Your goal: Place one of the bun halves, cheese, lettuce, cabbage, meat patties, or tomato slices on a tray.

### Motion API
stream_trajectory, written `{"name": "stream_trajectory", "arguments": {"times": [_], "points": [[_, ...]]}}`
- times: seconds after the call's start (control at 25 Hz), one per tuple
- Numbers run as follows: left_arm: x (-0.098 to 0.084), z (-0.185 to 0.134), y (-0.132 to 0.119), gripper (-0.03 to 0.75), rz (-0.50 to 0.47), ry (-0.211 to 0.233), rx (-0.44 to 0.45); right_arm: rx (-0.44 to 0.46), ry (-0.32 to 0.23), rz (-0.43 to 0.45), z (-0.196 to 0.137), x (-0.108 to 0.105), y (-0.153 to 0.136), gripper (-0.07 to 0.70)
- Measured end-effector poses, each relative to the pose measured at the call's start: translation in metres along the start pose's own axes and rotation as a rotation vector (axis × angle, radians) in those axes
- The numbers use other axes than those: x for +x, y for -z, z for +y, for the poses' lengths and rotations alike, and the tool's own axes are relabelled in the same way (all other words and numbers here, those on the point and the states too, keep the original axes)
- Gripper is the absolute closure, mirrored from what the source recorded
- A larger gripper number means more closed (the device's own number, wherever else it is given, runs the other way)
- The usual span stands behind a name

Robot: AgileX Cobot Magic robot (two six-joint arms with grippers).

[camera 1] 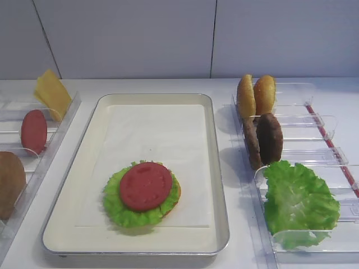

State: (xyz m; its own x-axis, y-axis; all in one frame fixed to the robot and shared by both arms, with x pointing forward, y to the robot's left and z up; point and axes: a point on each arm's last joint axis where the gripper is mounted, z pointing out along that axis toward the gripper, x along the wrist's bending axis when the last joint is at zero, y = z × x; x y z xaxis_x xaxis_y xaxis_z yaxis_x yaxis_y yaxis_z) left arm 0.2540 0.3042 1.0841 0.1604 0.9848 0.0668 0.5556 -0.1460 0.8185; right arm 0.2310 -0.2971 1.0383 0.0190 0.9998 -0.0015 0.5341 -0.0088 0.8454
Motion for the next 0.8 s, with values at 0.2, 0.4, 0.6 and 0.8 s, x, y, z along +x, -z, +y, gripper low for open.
{"name": "stream_trajectory", "arguments": {"times": [0.2,0.4,0.6,0.8], "points": [[-0.002,-0.023,0.003,0.243,-0.011,0.019,-0.061,0.0,0.0,0.0,0.0,0.0,0.0,0.23],[-0.003,-0.04,0.002,0.243,-0.014,0.022,-0.096,0.0,0.0,0.0,0.0,0.0,0.0,0.23],[-0.003,-0.043,0.002,0.243,-0.015,0.023,-0.089,0.0,0.001,-0.001,0.0,0.0,0.0,0.23],[-0.004,-0.05,-0.004,0.243,-0.017,0.027,-0.029,0.0,0.001,-0.001,0.0,0.0,0.0,0.23]]}}
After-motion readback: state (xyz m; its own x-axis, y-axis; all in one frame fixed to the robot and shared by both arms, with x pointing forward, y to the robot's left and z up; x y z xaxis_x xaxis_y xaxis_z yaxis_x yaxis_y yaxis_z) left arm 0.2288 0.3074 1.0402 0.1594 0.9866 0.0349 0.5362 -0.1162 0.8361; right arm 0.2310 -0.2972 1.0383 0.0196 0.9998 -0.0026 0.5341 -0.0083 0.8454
